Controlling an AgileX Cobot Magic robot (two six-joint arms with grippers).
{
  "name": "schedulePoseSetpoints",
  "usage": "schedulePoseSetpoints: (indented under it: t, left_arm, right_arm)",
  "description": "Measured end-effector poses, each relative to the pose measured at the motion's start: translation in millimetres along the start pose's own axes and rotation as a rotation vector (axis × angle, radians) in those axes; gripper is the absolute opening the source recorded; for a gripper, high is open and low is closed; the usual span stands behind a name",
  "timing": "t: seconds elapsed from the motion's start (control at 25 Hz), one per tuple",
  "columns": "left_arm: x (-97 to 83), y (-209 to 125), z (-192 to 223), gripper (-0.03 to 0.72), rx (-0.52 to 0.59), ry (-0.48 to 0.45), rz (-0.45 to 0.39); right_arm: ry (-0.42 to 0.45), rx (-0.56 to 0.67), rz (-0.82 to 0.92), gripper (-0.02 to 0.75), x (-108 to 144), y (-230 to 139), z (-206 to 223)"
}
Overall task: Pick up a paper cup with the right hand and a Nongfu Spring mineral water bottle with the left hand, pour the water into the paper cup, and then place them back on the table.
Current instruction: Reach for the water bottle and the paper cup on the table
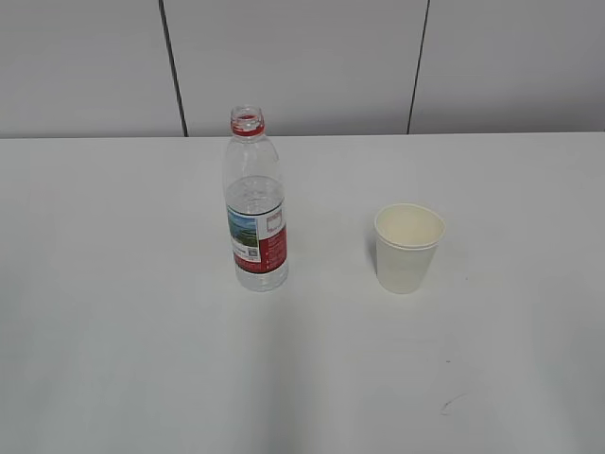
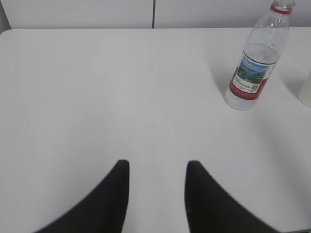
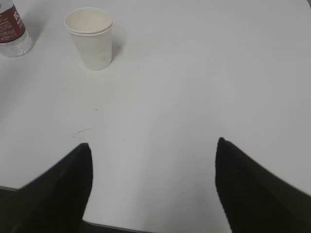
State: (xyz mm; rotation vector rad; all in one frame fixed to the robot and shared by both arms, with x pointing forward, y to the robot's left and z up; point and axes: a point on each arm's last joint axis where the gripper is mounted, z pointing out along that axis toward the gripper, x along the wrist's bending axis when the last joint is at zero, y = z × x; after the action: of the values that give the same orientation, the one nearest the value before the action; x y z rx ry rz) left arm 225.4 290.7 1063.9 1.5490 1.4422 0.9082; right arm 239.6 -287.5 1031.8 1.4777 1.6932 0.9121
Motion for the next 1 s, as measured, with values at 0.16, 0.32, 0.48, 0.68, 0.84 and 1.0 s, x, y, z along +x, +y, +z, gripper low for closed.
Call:
schedulePoseSetpoints:
  t: [0.16, 0.32, 0.48, 0.68, 0.84, 1.0]
  left_arm:
    - [0.0, 0.0, 0.0, 0.239, 0.0, 0.0, 0.0]
    - [0.0, 0.0, 0.0, 0.239, 0.0, 0.0, 0.0]
    - [0.0, 0.0, 0.0, 0.239, 0.0, 0.0, 0.0]
    - [0.0, 0.0, 0.0, 0.239, 0.0, 0.0, 0.0]
    - [0.0, 0.0, 0.0, 0.239, 0.0, 0.0, 0.0]
    - [0.0, 0.0, 0.0, 0.239, 0.0, 0.0, 0.0]
  right_arm:
    - [0.0, 0.0, 0.0, 0.582, 0.0, 0.0, 0.0]
    - [0.0, 0.0, 0.0, 0.582, 0.0, 0.0, 0.0]
    - [0.0, 0.0, 0.0, 0.582, 0.0, 0.0, 0.0]
    - [0.0, 0.0, 0.0, 0.582, 0.0, 0.0, 0.0]
    - [0.0, 0.0, 0.0, 0.582, 0.0, 0.0, 0.0]
    - [0.0, 0.0, 0.0, 0.582, 0.0, 0.0, 0.0]
